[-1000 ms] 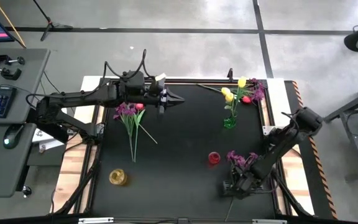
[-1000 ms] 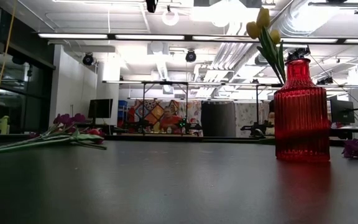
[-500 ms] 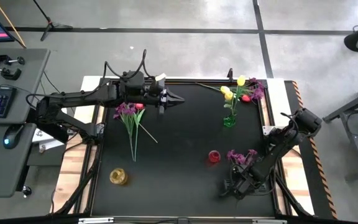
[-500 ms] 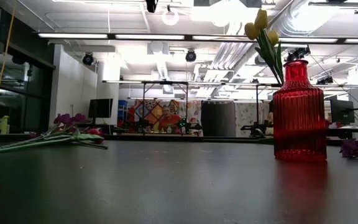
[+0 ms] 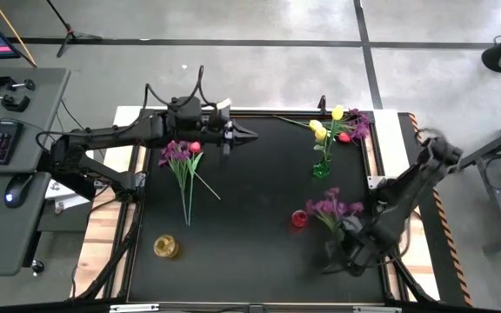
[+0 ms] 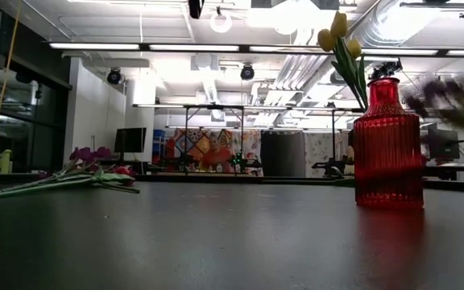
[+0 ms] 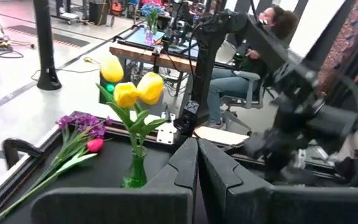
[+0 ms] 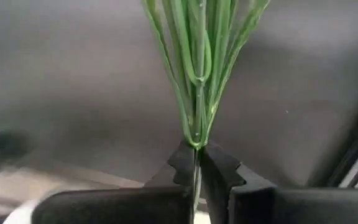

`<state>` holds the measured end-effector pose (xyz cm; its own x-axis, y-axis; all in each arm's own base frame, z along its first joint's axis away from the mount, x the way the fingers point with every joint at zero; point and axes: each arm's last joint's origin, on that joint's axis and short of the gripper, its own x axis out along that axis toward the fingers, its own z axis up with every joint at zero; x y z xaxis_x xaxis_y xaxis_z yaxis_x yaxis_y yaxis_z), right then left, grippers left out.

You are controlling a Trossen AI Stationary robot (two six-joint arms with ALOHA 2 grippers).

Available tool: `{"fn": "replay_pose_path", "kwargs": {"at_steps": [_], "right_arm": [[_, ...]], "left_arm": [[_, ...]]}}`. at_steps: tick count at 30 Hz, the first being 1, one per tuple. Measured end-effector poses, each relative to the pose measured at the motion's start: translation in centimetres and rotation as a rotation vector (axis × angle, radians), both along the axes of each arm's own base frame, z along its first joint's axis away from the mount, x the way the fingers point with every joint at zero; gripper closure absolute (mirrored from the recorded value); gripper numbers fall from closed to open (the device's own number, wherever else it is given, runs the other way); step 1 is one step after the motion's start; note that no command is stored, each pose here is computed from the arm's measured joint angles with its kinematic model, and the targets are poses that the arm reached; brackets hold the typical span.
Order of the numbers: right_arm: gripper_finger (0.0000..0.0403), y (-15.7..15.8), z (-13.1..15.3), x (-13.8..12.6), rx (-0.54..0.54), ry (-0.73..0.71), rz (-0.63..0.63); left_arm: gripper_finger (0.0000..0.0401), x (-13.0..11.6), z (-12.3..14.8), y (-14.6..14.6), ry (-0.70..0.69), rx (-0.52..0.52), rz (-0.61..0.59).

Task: Sort flowers into vase by color
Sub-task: Put the bottom purple flowers into the red flower vase

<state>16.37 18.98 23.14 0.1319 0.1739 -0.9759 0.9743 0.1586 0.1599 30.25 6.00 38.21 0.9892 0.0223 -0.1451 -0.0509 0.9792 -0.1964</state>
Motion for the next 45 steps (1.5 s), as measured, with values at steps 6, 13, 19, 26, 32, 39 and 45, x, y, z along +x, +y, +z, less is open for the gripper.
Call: {"fn": "replay_pose_path", "kwargs": {"at_steps": [6, 13, 19, 26, 32, 39, 45], "right_arm": [[0.0402, -2.2, 7.2, -0.7, -0.236, -0.42, 0.181], [0.0402, -4.3, 10.7, 1.4, -0.81, -0.776, 0.343], [0.0403, -6.0, 10.9, 3.5, -1.038, -0.683, 0.619], [0.0403, -6.6, 10.3, 4.5, -1.046, -0.62, 0.701], [0.0403, -5.8, 8.5, 4.8, -1.034, -0.659, 0.701], [0.0403, -5.7, 7.7, 4.9, -1.077, -0.727, 0.686], [0.0403, -6.1, 6.0, 4.2, -1.038, -0.718, 0.682]], "left_arm": [[0.0401, -0.2, 0.0, 0.9, -0.001, 0.0, 0.029], [0.0401, -0.3, 0.0, 1.2, -0.003, -0.036, 0.044], [0.0401, -0.3, 0.0, 1.1, -0.006, -0.091, 0.042], [0.0401, -0.2, 0.2, 1.1, -0.019, -0.121, 0.042], [0.0401, -0.1, 0.7, 0.8, -0.071, -0.108, 0.029], [0.0401, -0.1, 1.0, 0.8, -0.105, -0.1, 0.027], [0.0401, -0.1, 1.1, 0.8, -0.109, -0.106, 0.025]]}}
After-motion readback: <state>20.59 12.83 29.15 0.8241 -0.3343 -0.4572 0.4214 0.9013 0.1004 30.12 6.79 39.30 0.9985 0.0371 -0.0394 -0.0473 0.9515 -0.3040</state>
